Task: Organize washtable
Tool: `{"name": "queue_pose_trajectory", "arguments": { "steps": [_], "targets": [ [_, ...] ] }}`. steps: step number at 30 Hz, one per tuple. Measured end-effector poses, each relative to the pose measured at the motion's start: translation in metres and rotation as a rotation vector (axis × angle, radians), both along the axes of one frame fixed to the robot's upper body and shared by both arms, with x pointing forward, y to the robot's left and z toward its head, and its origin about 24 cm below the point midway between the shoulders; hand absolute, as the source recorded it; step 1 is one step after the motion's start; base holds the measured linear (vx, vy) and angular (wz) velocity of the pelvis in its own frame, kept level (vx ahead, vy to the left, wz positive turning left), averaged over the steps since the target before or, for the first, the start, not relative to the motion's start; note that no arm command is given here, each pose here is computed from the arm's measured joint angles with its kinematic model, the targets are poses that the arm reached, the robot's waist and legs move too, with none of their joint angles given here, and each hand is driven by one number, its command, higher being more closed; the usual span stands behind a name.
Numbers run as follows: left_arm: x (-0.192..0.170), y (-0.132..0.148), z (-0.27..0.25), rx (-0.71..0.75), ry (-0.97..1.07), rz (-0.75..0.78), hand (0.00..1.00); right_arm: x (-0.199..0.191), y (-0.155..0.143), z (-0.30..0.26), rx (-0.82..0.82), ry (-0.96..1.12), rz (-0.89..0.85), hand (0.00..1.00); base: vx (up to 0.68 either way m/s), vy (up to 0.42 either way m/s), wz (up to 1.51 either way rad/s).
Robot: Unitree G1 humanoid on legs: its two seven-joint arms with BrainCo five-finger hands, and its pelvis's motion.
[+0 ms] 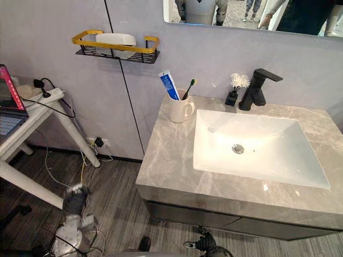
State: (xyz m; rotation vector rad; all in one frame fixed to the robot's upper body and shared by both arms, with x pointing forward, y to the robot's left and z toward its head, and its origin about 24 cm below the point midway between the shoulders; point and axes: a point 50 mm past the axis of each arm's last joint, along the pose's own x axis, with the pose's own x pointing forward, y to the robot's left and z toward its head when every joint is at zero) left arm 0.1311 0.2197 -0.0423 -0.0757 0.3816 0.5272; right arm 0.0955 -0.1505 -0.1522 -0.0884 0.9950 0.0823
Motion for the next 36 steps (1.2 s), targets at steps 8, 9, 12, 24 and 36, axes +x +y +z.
{"name": "queue_pose_trajectory", "arguments": {
  "steps": [8, 9, 12, 24, 36],
  "targets": [
    [-0.067, -0.014, -0.100, -0.169, 0.547, 0.041, 1.00, -0.003, 0.004, -0.002, 0.003, 0.018, -0.057, 0.00, 0.02, 0.005, 0.09],
    [-0.070, -0.012, -0.103, -0.172, 0.576, 0.055, 1.00, -0.003, 0.004, -0.003, 0.004, 0.023, -0.064, 0.00, 0.05, -0.009, 0.08],
    [-0.078, -0.010, -0.110, -0.197, 0.626, 0.094, 1.00, -0.004, 0.002, -0.005, 0.005, 0.036, -0.092, 0.00, 0.05, -0.011, -0.01],
    [-0.074, -0.009, -0.116, -0.211, 0.674, 0.074, 0.00, -0.003, -0.006, -0.011, -0.009, 0.087, -0.157, 0.00, 0.04, -0.011, 0.06],
    [-0.045, -0.013, -0.108, -0.171, 0.584, 0.031, 0.00, 0.036, -0.009, 0.001, -0.078, -0.014, -0.021, 0.00, -0.09, 0.017, 0.30]
  ]
}}
